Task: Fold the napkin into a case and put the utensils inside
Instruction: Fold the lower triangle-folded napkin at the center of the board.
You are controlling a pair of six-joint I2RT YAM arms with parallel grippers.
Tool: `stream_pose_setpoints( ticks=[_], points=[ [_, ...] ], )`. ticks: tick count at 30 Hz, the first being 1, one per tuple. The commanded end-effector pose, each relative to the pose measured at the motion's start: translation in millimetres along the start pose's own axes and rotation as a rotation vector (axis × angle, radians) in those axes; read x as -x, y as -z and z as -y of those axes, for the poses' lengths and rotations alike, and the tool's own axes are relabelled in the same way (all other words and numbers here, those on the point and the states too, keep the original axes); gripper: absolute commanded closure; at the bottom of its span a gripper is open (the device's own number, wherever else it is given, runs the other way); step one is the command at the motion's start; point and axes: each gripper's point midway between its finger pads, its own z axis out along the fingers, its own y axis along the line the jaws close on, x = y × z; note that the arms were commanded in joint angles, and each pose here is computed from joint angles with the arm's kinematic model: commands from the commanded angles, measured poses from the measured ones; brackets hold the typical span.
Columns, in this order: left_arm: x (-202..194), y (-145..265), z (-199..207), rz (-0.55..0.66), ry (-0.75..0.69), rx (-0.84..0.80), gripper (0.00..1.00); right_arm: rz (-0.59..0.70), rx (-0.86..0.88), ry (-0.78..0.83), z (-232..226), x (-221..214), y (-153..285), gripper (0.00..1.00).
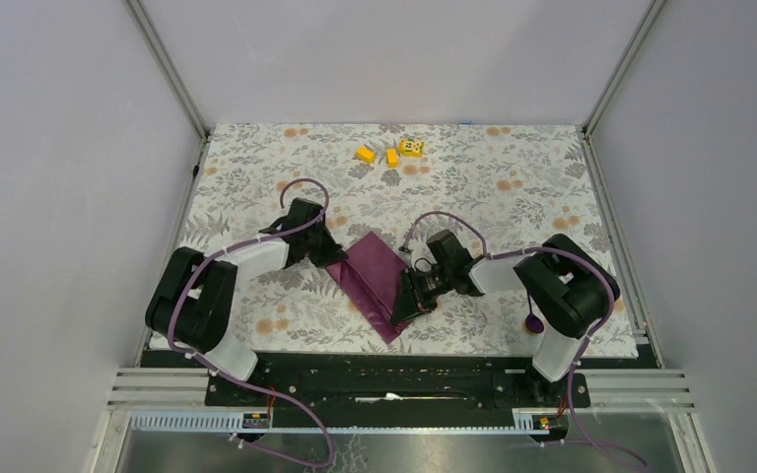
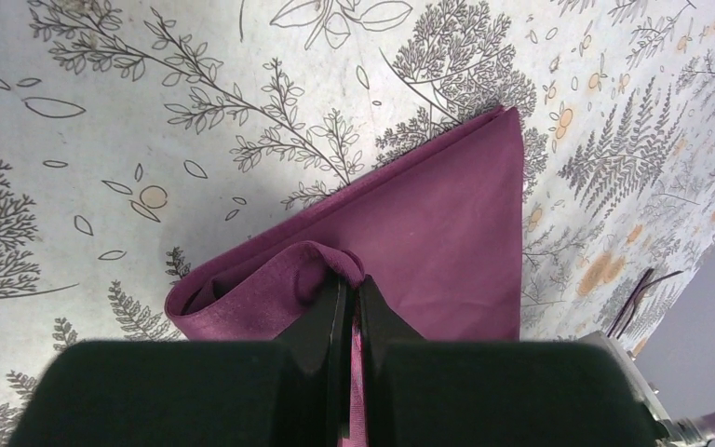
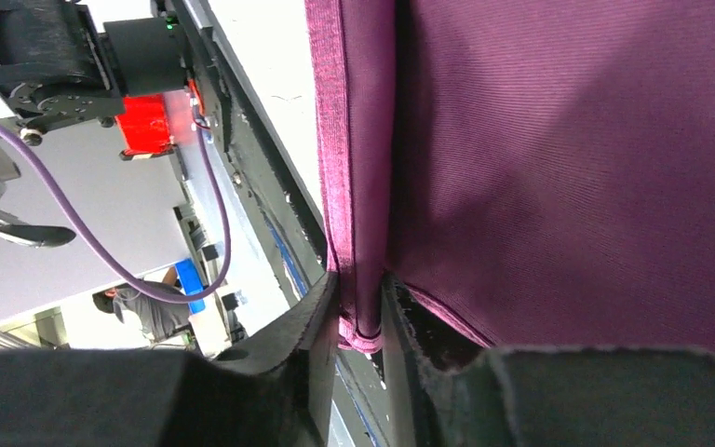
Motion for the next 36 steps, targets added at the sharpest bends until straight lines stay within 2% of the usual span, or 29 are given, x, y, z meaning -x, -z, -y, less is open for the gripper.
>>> stream_pose_setpoints(
  ticks=[1,7,15,19,22,28,31,36],
  points=[
    [20.5,-3.2,17.6,0.068,-0.021,-0.049,1.0,0.009,-0.06,0.049,-0.1,8.0,6.3,0.66],
    [15.5,-4.3,13.9,0.051,-0.027,-0.047,1.0,0.035,-0.158,0.116,2.0,16.4,17.4,0.45],
    [14.3,-6.7,11.1,0.044,-0.035,-0.036,1.0,0.079,-0.249,0.168,5.3,34.3,24.4,0.26],
    [14.2,-8.1,10.9,0.04,-0.036,-0.033,1.0,0.084,-0.272,0.196,5.6,40.1,20.2,0.24],
    [14.7,-7.7,11.3,0.04,-0.038,-0.03,1.0,0.073,-0.291,0.207,6.2,41.1,14.5,0.3],
    [18.5,-5.1,12.9,0.051,-0.046,-0.025,0.99,0.052,-0.308,0.232,4.7,37.3,5.1,0.51],
    [19.2,-4.4,13.9,0.052,-0.047,-0.027,0.98,0.049,-0.311,0.248,1.2,36.8,0.0,0.56],
    [20.2,-4.3,14.6,0.053,-0.05,-0.028,0.96,0.069,-0.355,0.241,10.5,43.1,-3.2,0.78]
  ],
)
